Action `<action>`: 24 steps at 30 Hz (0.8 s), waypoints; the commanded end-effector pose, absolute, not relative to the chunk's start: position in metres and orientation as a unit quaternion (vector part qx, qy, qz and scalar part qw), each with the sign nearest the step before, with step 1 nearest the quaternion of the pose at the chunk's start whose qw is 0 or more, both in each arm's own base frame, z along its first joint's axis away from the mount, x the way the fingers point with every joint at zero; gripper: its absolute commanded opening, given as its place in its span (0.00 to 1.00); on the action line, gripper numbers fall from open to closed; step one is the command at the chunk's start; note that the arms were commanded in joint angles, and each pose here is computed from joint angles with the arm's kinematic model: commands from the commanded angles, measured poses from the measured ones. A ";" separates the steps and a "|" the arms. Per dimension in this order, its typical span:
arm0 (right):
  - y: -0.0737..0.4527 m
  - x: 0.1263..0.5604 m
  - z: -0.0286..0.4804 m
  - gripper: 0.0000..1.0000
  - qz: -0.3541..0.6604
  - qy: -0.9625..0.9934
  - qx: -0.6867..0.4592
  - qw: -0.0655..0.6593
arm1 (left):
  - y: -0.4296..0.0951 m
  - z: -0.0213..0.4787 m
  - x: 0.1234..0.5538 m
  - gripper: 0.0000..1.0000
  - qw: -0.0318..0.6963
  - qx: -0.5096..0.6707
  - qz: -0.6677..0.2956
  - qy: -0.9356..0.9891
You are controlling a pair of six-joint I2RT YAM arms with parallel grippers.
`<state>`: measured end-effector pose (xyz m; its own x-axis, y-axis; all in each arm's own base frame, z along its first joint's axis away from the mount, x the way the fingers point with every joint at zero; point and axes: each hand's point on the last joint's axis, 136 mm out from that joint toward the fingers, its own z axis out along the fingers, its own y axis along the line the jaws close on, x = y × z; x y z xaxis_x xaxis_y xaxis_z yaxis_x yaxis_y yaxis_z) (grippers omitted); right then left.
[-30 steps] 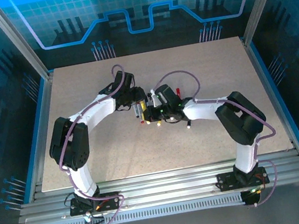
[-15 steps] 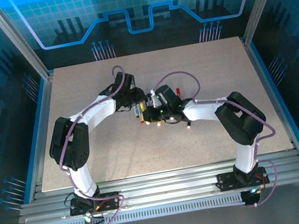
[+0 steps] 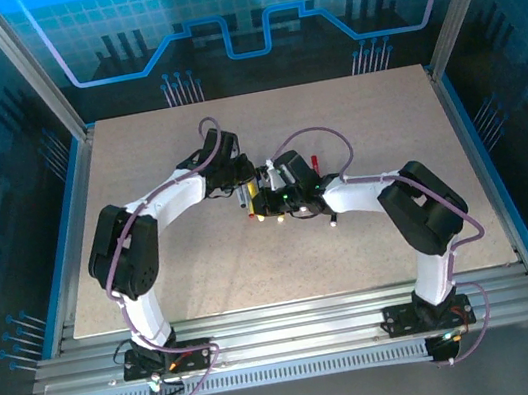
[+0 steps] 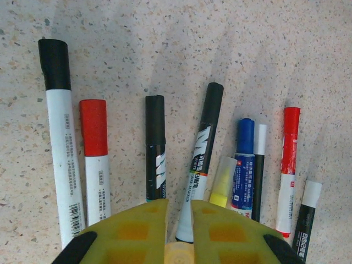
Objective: Open the pen caps
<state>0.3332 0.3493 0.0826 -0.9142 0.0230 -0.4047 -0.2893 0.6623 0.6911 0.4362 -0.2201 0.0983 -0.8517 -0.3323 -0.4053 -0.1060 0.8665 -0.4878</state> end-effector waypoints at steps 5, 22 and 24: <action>0.354 0.290 0.091 0.00 0.427 0.889 -0.099 0.134 | -0.206 0.087 0.453 0.00 0.248 -0.140 -0.200 0.937; 0.312 0.266 0.092 0.00 0.369 0.912 -0.099 0.150 | -0.190 0.097 0.472 0.00 0.272 -0.145 -0.153 0.939; 0.290 0.288 0.091 0.00 0.341 0.919 -0.082 0.181 | -0.181 0.097 0.473 0.00 0.277 -0.141 -0.135 0.941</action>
<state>0.2655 0.3265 0.0971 -0.9367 -0.0692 -0.3432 -0.2988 0.6690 0.6805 0.4702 -0.1944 0.0940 -0.8086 -0.3779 -0.4510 -0.1946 0.8951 -0.4010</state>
